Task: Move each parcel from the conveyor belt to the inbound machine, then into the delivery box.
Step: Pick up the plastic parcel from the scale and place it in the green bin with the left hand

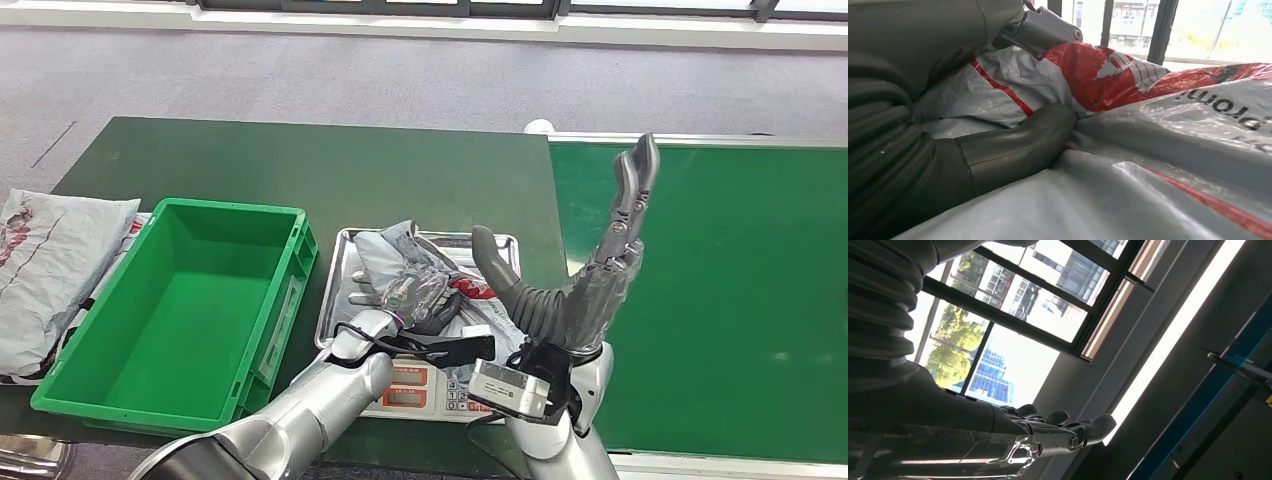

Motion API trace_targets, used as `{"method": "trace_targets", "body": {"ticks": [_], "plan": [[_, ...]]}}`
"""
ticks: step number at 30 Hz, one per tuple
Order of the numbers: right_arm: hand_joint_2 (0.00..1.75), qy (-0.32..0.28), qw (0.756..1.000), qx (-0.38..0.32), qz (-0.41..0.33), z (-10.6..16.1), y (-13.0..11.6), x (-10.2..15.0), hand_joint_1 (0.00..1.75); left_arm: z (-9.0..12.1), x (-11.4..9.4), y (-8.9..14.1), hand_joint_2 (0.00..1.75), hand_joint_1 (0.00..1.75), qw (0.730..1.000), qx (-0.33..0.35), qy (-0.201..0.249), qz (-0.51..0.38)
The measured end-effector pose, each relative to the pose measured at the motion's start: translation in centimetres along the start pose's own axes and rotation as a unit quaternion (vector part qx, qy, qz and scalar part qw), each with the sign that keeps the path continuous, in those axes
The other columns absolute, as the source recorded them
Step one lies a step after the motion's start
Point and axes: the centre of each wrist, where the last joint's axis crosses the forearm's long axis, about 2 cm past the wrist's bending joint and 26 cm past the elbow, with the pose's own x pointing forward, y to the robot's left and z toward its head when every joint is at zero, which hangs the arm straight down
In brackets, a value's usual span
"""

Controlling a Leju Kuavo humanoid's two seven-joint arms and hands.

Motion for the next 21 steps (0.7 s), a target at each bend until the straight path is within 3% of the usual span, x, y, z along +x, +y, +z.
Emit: {"method": "trace_targets", "body": {"ticks": [6,9,14,21], "plan": [[1.75,0.0,1.0,0.0,0.0,0.0,0.0,0.0,0.0,0.0,0.0,0.0,1.75,1.75,1.0,0.007,0.001,-0.003],[1.75,0.0,1.0,0.0,0.0,0.0,0.0,0.0,0.0,0.1,-0.2,0.2,1.75,1.75,0.999,0.042,0.008,-0.022],[1.75,0.001,1.0,0.0,0.003,0.0,-0.1,-0.1,0.0,0.2,-0.5,1.6,1.75,1.75,0.986,0.151,0.017,-0.067],[1.75,0.005,1.0,0.002,0.014,0.6,-0.4,-0.4,0.0,1.9,-2.2,7.4,1.75,1.75,0.933,0.345,0.025,-0.094]]}}
